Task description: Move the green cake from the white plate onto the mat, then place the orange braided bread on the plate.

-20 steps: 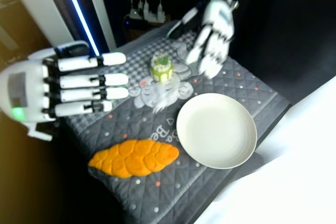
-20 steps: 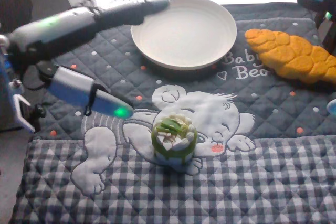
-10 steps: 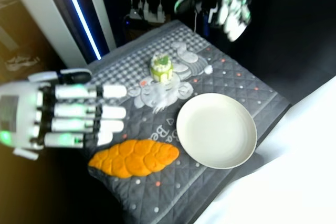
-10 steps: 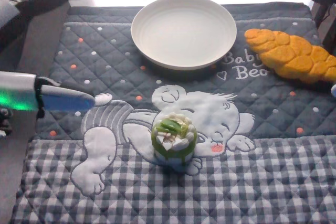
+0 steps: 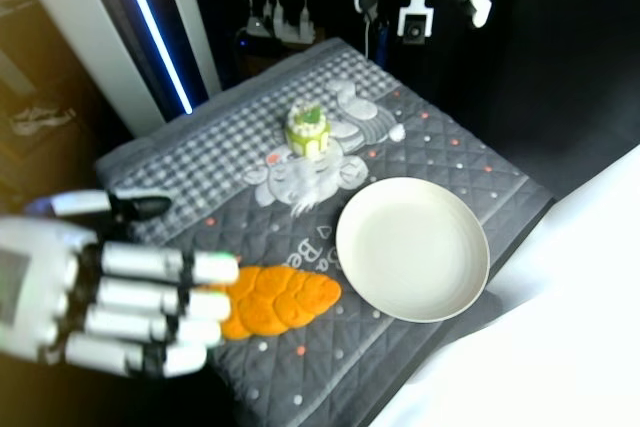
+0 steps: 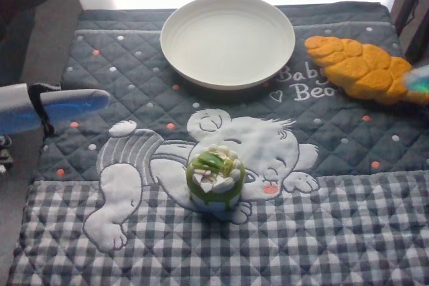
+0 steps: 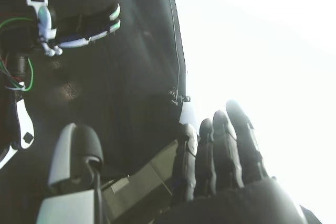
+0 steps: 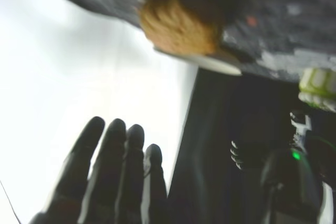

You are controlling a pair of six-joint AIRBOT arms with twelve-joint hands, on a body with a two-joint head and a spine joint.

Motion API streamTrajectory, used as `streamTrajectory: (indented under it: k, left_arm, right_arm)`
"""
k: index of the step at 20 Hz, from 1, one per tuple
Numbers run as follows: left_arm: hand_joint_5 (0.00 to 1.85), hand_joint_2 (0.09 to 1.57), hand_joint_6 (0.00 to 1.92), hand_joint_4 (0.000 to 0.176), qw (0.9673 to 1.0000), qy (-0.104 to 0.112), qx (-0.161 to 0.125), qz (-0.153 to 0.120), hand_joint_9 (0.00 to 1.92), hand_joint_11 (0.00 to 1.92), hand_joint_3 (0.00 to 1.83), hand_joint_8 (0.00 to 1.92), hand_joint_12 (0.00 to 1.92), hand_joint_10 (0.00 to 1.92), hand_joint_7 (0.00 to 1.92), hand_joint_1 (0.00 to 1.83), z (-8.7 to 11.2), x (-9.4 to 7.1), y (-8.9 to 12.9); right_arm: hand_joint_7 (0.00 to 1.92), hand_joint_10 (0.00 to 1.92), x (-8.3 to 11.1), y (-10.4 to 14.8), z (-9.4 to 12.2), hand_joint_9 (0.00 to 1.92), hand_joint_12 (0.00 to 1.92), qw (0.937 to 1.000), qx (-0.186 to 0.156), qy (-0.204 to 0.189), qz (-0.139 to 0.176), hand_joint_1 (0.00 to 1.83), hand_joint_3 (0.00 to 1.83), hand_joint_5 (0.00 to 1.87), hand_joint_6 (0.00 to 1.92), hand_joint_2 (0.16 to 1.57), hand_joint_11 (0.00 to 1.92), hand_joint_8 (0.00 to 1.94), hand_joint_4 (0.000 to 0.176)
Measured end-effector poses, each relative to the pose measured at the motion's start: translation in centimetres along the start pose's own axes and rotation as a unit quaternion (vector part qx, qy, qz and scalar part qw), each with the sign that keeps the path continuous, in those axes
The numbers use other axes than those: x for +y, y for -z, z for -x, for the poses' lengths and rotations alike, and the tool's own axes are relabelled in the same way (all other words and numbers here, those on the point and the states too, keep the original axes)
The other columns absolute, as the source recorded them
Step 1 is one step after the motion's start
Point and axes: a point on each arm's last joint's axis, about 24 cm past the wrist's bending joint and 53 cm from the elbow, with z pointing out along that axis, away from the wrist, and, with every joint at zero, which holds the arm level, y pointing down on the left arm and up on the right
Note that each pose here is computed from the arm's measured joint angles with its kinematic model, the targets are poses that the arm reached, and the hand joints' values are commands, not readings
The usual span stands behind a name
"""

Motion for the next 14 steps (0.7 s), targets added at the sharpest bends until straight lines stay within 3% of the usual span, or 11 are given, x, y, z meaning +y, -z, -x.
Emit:
streamTrajectory:
  k: [1, 2, 4, 7, 8, 9, 11, 12, 14]
  left_arm:
    - [0.27, 0.93, 0.01, 0.036, 1.0, 0.001, 0.002, 0.002, 0.17, 0.0, 0.0, 0.0, 0.66, 0.0, 0.12, 0.75, -0.1, 0.1, 0.4]
    - [0.29, 0.95, 0.01, 0.012, 0.9999, 0.001, 0.009, 0.008, 0.17, 0.0, 0.01, 0.0, 0.65, 0.0, 0.11, 0.75, -0.4, 0.4, 0.9]
    - [0.3, 0.95, 0.01, 0.01, 0.9999, 0.001, -0.005, 0.016, 0.18, 0.0, 0.0, 0.0, 0.66, 0.0, 0.12, 0.82, 0.4, 0.7, 0.9]
    - [0.29, 0.99, 0.0, 0.013, 0.9998, -0.003, -0.018, 0.013, 0.18, 0.0, 0.01, 0.0, 0.63, 0.0, 0.12, 0.77, 1.3, 0.5, 0.9]
    - [0.29, 1.0, 0.0, 0.029, 0.9999, -0.003, -0.012, 0.009, 0.15, 0.0, 0.01, 0.0, 0.58, 0.0, 0.1, 0.73, 1.0, 0.4, 0.9]
    - [0.29, 0.99, 0.0, 0.043, 0.9999, -0.003, -0.007, 0.007, 0.14, 0.0, 0.0, 0.0, 0.56, 0.0, 0.1, 0.75, 0.8, 0.3, 0.9]
    - [0.29, 0.96, 0.0, 0.047, 1.0, -0.002, -0.006, 0.006, 0.16, 0.01, 0.0, 0.0, 0.62, 0.0, 0.12, 0.73, 0.7, 0.2, 0.9]
    - [0.28, 0.95, 0.0, 0.049, 1.0, -0.002, -0.007, 0.007, 0.17, 0.0, 0.0, 0.0, 0.68, 0.0, 0.13, 0.72, 0.7, 0.2, 0.9]
    - [0.26, 0.96, 0.0, 0.043, 1.0, -0.001, -0.007, 0.007, 0.16, 0.0, 0.01, 0.0, 0.69, 0.0, 0.09, 0.71, 0.7, 0.3, 0.9]
  right_arm:
    - [0.4, 0.0, 0.3, -0.6, -0.5, 0.37, 0.97, 1.0, 0.005, 0.0, 0.005, 0.76, 0.0, 0.22, 0.0, 0.69, 0.05, 0.0, 0.101]
    - [0.42, 0.0, 0.0, -1.1, -1.6, 0.37, 0.94, 0.9998, 0.02, 0.006, 0.0, 0.76, 0.0, 0.24, 0.0, 0.65, 0.01, 0.0, 0.117]
    - [0.43, 0.0, -2.1, -1.2, -3.8, 0.36, 0.88, 0.9976, 0.054, 0.016, -0.041, 0.73, 0.0, 0.24, 0.0, 0.63, 0.0, 0.0, 0.11]
    - [0.45, 0.01, -3.6, -1.3, -3.7, 0.41, 0.95, 0.9958, 0.059, 0.027, -0.065, 0.65, 0.0, 0.25, 0.0, 0.6, 0.02, 0.0, 0.099]
    - [0.39, 0.0, -4.6, -1.2, -3.2, 0.38, 1.01, 0.9948, 0.055, 0.031, -0.08, 0.68, 0.0, 0.27, 0.0, 0.6, 0.01, 0.0, 0.126]
    - [0.42, 0.0, -5.2, -1.2, -3.1, 0.4, 1.04, 0.9938, 0.056, 0.033, -0.09, 0.68, 0.0, 0.26, 0.0, 0.59, 0.03, 0.0, 0.135]
    - [0.4, 0.0, -6.3, -1.1, -3.5, 0.4, 1.12, 0.991, 0.064, 0.036, -0.112, 0.67, 0.0, 0.26, 0.0, 0.57, 0.0, 0.0, 0.104]
    - [0.39, 0.0, -6.6, -1.1, -3.6, 0.38, 1.13, 0.9903, 0.066, 0.037, -0.116, 0.67, 0.0, 0.25, 0.0, 0.57, 0.0, 0.0, 0.108]
    - [0.4, 0.01, -6.8, -1.1, -3.9, 0.4, 1.14, 0.9896, 0.069, 0.038, -0.12, 0.65, 0.0, 0.26, 0.0, 0.57, 0.02, 0.0, 0.098]
